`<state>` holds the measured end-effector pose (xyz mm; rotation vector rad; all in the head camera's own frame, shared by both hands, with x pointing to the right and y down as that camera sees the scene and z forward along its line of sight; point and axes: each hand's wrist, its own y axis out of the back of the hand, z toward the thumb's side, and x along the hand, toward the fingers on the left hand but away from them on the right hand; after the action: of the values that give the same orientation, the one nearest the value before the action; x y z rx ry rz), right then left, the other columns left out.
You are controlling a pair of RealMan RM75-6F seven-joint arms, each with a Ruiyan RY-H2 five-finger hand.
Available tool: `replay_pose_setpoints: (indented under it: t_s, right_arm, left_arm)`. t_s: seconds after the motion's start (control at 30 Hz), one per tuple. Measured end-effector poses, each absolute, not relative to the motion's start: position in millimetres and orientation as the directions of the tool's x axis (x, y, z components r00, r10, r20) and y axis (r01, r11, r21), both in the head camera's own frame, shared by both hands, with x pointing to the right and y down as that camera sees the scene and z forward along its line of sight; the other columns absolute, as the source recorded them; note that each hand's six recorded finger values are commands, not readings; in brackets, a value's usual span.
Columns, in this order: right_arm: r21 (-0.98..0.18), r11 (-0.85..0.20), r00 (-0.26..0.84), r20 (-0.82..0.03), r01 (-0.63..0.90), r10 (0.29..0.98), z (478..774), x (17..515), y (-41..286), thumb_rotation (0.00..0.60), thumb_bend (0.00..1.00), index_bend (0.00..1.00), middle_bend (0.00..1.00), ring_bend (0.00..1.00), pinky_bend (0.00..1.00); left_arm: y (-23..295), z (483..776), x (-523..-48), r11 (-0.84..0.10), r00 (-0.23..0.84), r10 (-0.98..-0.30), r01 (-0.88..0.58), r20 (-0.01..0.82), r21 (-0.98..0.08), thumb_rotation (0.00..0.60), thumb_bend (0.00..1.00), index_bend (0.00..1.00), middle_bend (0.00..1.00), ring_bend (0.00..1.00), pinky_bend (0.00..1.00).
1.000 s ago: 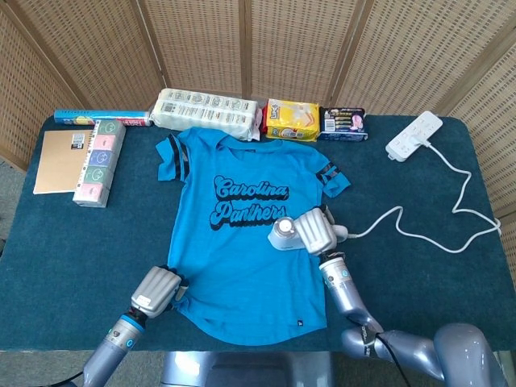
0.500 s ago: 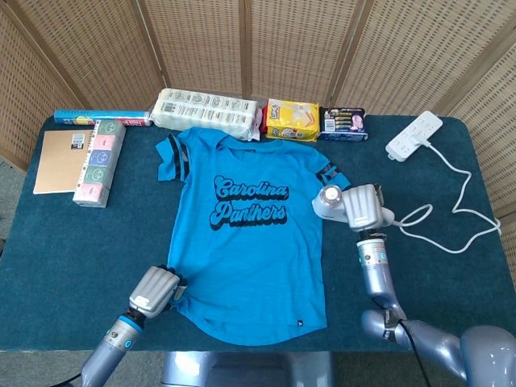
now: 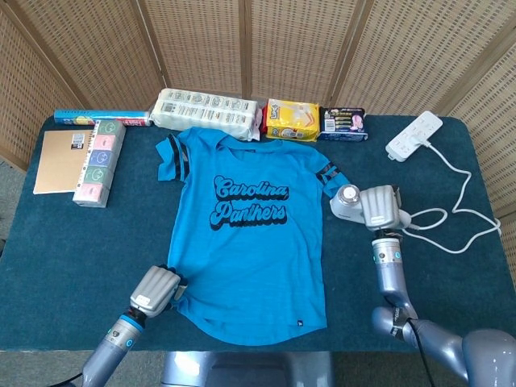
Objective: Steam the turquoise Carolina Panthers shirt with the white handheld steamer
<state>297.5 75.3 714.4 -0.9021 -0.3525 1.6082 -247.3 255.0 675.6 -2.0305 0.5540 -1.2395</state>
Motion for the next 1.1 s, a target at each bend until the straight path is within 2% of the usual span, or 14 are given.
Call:
replay_pose_setpoints:
  t_s: [0.43,0.57,0.87,1.1]
  right_arm:
    - [-0.644,-0.290,-0.021,-0.392,-0.708,0.920,733.2,297.2,84.9,0.600,0.37,0.70,0.70,0.77,0.74]
    - [-0.646,-0.300,-0.035,-0.389,-0.702,0.920,735.8,296.6,83.7,0.600,0.36,0.66,0.67,0.74,0.73]
    - [-0.655,-0.335,-0.075,-0.391,-0.677,0.917,737.3,297.6,80.1,0.600,0.35,0.43,0.49,0.54,0.62]
    - [-0.664,-0.384,-0.122,-0.406,-0.642,0.906,739.0,301.2,79.7,0.600,0.34,0.21,0.31,0.31,0.38]
  left_arm:
    - [255.2,676.4,-252.5,-0.678,0.444,-0.661,-0.009,0.604,-0.735,0.600,0.33,0.76,0.69,0.56,0.50]
    - [255.5,676.5,-253.2,-0.678,0.444,-0.662,-0.009,0.604,-0.735,0.600,0.33,0.76,0.69,0.56,0.50]
    - [255.2,676.9,-254.3,-0.677,0.443,-0.663,-0.010,0.604,-0.736,0.600,0.33,0.76,0.69,0.56,0.50]
    - [254.5,677.0,-254.1,-0.674,0.442,-0.666,-0.011,0.601,-0.739,0.600,0.33,0.76,0.69,0.56,0.50]
